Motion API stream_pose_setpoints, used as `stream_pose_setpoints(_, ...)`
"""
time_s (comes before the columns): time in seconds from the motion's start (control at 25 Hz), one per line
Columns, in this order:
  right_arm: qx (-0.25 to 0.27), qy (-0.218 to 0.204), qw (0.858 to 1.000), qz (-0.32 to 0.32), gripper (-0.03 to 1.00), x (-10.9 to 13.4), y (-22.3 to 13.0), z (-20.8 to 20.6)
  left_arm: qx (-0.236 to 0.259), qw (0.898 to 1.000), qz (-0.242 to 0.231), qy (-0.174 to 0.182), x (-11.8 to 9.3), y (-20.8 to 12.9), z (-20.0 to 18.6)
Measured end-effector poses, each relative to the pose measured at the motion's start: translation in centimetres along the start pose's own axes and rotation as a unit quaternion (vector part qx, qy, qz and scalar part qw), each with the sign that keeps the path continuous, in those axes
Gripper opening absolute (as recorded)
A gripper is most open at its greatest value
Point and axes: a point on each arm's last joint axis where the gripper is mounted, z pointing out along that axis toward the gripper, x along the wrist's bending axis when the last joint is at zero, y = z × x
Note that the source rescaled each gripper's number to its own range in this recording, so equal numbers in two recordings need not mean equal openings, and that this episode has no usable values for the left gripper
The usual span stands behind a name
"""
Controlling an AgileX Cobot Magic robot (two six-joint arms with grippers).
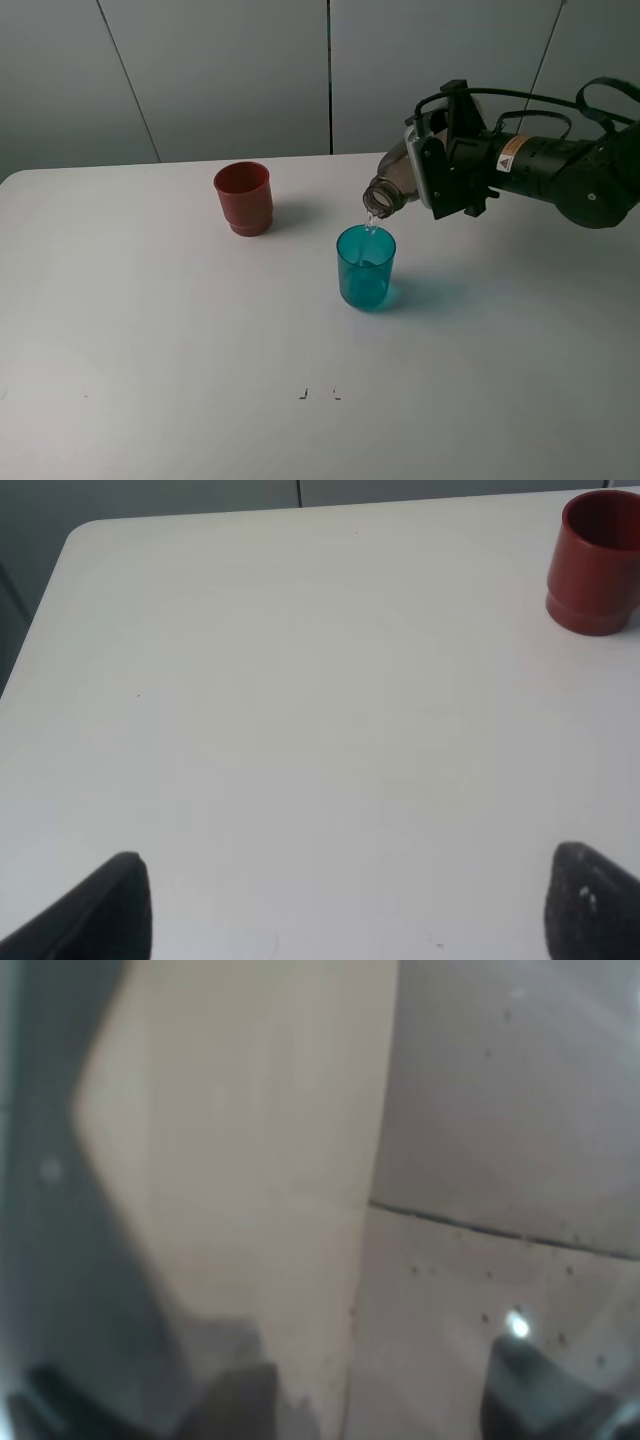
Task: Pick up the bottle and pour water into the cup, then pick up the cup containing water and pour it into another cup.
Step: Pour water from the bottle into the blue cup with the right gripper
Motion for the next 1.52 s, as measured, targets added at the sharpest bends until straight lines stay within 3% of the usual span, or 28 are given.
stream_pose_setpoints(1.52, 0.0, -0.016, 0.998, -0.056, 0.0, -0.28, 0.01, 0.0, 0.0, 1.0, 0.0, 0.0, 0.0, 0.0, 0.0)
